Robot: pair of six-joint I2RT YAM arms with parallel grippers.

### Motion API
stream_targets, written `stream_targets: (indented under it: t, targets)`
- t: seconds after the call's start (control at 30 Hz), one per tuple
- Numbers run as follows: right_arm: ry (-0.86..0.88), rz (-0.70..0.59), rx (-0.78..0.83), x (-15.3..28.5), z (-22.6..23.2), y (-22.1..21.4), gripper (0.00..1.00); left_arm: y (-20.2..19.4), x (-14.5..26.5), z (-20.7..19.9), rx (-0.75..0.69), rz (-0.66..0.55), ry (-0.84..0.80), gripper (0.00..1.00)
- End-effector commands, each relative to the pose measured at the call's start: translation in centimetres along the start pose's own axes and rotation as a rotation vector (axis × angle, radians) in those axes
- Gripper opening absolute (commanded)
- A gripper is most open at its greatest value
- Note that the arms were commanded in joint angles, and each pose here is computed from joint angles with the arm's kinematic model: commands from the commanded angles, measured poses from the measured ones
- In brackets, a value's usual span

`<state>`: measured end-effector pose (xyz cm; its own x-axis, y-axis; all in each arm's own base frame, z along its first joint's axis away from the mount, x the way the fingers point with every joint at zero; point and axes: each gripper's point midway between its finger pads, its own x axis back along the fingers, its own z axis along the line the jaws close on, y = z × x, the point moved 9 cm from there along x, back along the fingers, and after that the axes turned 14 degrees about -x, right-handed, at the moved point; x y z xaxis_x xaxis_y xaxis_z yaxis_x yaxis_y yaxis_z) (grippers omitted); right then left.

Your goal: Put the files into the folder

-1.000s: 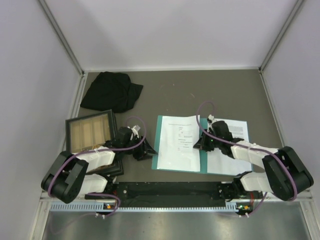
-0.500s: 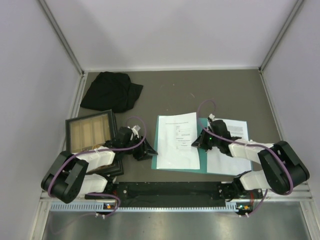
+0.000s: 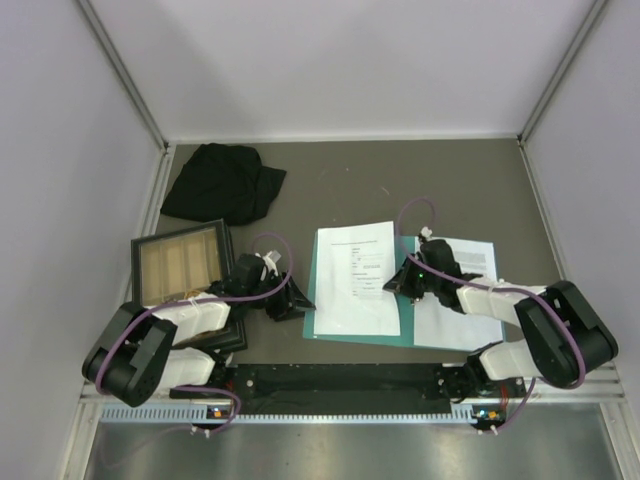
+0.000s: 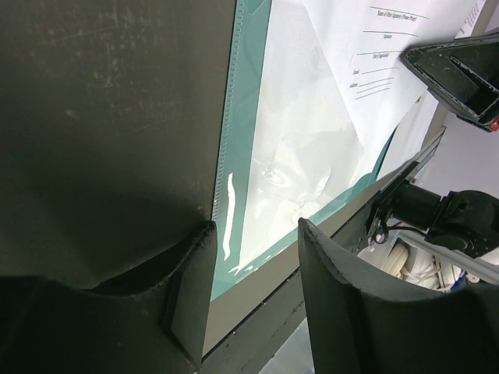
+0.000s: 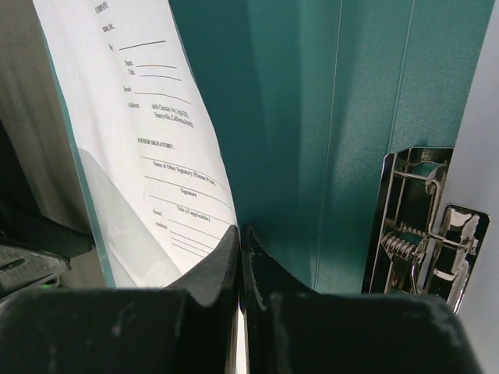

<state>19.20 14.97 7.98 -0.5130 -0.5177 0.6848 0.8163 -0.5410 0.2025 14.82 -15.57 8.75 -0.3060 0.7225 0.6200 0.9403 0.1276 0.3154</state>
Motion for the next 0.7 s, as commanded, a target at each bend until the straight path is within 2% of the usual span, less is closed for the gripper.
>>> stream_targets:
  t: [0.0, 0.13, 0.3, 0.67]
  targets:
    - [-0.005, 0.009, 0.032, -0.4, 0.2, -0.4, 0.0, -0.8, -0.1, 0.9, 0.005, 0.012, 0.042, 0.51]
    - [-0.014, 0.038, 0.043, -1.0, 0.6, -1.6, 0.0, -0.7, -0.1, 0.7, 0.004, 0.01, 0.033, 0.51]
    - [-0.037, 0.032, -0.02, -1.2, 0.0, -2.0, 0.0, -0.8, -0.1, 0.8, 0.004, 0.013, 0.038, 0.51]
    - [-0.045, 0.051, 0.025, -0.6, -0.9, -2.5, 0.0, -0.8, 0.0, 0.8, 0.0, 0.013, 0.041, 0.51]
